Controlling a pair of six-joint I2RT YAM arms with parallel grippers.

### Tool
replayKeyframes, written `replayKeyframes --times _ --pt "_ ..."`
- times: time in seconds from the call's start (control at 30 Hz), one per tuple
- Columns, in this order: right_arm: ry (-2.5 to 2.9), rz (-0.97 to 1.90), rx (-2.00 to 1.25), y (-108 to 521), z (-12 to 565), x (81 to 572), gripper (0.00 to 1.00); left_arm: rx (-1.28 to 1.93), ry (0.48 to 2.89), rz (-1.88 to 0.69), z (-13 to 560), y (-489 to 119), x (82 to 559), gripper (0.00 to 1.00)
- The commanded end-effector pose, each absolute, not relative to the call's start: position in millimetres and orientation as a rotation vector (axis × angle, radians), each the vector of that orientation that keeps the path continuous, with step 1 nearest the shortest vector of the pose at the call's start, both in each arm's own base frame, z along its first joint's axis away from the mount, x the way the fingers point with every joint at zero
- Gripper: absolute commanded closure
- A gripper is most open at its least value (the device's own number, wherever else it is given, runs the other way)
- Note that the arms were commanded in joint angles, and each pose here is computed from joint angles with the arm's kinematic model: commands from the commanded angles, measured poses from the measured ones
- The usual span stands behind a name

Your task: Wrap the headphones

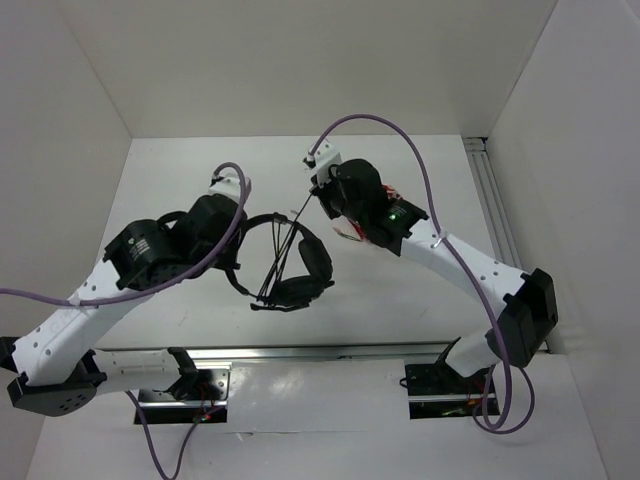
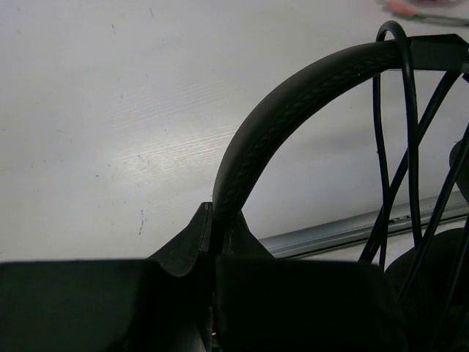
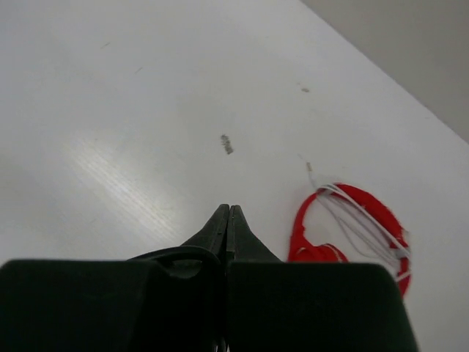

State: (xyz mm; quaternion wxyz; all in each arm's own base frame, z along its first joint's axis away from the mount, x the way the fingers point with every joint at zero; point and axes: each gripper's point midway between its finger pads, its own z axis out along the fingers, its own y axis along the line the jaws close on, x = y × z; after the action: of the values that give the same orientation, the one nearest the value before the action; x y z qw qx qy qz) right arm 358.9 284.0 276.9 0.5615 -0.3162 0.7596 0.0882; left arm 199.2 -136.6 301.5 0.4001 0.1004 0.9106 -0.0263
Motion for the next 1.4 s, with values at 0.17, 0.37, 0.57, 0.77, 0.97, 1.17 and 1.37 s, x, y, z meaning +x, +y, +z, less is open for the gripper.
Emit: replayKeyframes --times 0.17,0.37,0.57,0.77,0.97,1.17,1.37 --pt "1.655 0.827 -0.877 354 234 319 0.9 0.183 2.128 -0.302 393 -135 187 1.0" --pt "1.61 1.131 -0.816 403 189 303 0.9 0.026 2.05 -0.38 431 -141 198 1.0" --pt "1.645 1.302 -0.774 416 137 287 0.9 -0.149 2.005 -0.416 444 -131 201 1.0" --pt "1.641 1.363 -0.77 421 126 277 0.92 -0.215 1.986 -0.414 447 -123 203 1.0" --pt "1.619 1.372 -0.763 408 132 263 0.87 -0.305 1.988 -0.347 438 -105 207 1.0" --pt "1.542 1.428 -0.771 401 158 248 0.84 -0.295 2.016 -0.34 424 -111 213 1.0" --pt "1.51 1.451 -0.8 401 171 237 0.75 -0.297 2.022 -0.342 419 -109 212 1.0"
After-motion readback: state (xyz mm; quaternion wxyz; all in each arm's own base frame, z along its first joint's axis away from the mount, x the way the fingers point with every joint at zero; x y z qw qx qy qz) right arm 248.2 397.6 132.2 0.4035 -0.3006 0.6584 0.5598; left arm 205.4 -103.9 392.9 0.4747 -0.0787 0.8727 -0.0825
